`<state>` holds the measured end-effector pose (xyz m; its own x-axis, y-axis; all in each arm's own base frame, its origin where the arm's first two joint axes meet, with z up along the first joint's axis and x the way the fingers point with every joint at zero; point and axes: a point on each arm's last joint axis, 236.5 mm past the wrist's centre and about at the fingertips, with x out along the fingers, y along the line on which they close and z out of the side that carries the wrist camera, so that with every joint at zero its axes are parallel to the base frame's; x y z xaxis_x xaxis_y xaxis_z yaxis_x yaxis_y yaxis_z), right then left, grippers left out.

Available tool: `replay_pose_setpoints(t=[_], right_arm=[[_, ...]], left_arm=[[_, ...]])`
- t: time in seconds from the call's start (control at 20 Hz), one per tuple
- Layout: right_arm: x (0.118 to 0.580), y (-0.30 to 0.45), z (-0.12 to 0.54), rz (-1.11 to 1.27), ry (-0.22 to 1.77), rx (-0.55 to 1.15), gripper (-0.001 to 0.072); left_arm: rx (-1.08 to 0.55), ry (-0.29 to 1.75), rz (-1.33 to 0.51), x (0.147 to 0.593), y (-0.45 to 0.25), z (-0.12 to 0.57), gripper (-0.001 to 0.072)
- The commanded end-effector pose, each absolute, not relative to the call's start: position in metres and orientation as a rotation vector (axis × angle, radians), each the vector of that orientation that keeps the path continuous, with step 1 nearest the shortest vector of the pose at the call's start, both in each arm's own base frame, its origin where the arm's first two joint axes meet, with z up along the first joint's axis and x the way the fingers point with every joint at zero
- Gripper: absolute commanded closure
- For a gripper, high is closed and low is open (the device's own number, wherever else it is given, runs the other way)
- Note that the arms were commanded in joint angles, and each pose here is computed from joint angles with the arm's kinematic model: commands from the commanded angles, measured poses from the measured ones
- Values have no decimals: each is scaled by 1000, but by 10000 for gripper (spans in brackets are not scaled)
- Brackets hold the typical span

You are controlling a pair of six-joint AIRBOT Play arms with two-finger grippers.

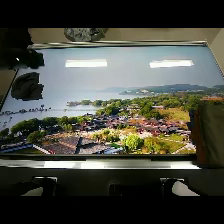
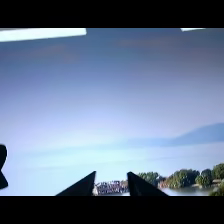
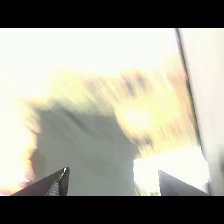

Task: Fold the shirts.

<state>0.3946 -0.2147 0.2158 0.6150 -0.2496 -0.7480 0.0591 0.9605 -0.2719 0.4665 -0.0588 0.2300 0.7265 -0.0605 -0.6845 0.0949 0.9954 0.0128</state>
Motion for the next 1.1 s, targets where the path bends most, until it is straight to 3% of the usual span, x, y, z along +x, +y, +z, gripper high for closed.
replay_pose_setpoints(t=[0.0, 0.1, 0.25, 0.35, 1.05], right_arm=[[441, -40, 176, 189, 955, -292, 101], [408, 27, 90, 382, 1228, -297, 104], [374, 58, 28, 463, 1376, -358, 111], [372, 61, 20, 439, 1393, -322, 75], [364, 59, 19, 443, 1426, -324, 76]], left_arm=[[52, 1285, 65, 407, -33, 113, -9], [67, 1418, -27, 370, -54, 63, -9], [-3, 1318, -47, 338, -70, 28, -9], [-73, 1234, -19, 333, -68, 23, -9], [-75, 1230, -19, 331, -68, 22, -9]])
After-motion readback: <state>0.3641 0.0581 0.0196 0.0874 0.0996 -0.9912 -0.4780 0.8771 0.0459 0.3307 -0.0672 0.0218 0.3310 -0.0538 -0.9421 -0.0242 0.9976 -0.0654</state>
